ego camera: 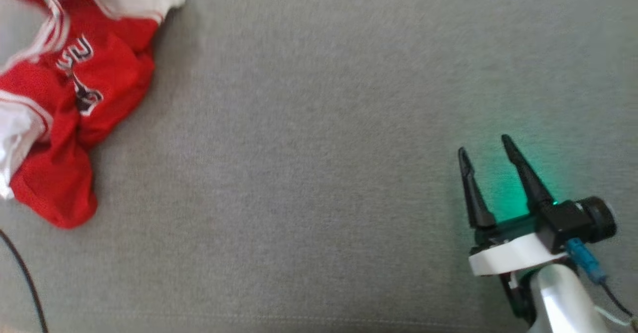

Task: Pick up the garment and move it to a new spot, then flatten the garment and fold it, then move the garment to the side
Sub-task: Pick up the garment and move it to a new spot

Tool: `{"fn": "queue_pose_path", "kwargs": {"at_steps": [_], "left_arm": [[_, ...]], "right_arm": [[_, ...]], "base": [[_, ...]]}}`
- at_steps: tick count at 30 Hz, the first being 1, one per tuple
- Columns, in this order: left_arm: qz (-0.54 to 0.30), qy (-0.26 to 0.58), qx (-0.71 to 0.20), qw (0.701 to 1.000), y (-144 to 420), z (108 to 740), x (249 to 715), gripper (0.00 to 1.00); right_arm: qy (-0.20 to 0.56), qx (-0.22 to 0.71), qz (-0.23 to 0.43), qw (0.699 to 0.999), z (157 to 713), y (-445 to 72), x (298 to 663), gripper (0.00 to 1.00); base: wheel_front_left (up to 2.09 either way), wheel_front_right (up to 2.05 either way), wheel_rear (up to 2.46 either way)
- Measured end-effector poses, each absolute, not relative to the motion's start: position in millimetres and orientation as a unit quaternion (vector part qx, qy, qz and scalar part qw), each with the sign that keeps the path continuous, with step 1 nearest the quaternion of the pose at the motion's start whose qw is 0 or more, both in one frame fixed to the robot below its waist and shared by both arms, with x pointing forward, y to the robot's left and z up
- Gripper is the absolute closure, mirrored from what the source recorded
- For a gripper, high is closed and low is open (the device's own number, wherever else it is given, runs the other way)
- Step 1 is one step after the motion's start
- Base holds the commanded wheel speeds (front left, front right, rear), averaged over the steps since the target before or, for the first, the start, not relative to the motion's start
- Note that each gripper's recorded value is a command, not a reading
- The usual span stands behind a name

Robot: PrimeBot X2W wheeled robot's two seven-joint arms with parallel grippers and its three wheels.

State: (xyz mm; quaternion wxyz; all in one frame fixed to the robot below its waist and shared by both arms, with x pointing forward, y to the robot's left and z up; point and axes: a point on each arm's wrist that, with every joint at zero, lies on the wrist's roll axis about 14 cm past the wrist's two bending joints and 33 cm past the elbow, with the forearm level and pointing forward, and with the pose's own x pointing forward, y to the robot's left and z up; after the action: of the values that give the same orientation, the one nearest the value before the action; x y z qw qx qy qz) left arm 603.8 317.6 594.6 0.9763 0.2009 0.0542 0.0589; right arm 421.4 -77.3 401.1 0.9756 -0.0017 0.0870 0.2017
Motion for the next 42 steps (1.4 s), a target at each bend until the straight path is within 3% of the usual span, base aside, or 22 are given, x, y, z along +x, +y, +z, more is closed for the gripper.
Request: {"fn": "queue_pose_path", "kwargs": {"at_steps": [9, 21, 30, 38, 41, 42], "left_arm": [[-0.024, -0.077, 0.217, 0.973, 232, 702, 604, 1.0], [-0.278, -0.191, 0.12, 0.934, -13, 766, 570, 1.0], [-0.393, -0.091, 0.024, 0.915, -88, 629, 517, 1.0], [-0.353, 0.122, 0.044, 0.927, -42, 435, 455, 1.0], [-0.324, 0.124, 0.056, 0.936, -25, 426, 447, 1.0], [-0.314, 0.115, 0.053, 0.941, -22, 431, 447, 0.39]], "right_arm": [[0.055, 0.004, 0.15, 0.987, 440, -105, 387, 0.0], [0.007, 0.019, 0.03, 0.999, 479, -176, 345, 0.0], [0.003, 0.018, -0.014, 1.0, 482, -202, 329, 0.0], [0.01, 0.017, -0.017, 1.0, 478, -205, 334, 0.0], [0.007, 0.018, -0.012, 1.0, 479, -202, 335, 0.0], [0.007, 0.019, -0.01, 1.0, 479, -200, 334, 0.0]], "base": [[0.0, 0.0, 0.0], [0.0, 0.0, 0.0], [0.0, 0.0, 0.0], [0.0, 0.0, 0.0], [0.0, 0.0, 0.0], [0.0, 0.0, 0.0]]}}
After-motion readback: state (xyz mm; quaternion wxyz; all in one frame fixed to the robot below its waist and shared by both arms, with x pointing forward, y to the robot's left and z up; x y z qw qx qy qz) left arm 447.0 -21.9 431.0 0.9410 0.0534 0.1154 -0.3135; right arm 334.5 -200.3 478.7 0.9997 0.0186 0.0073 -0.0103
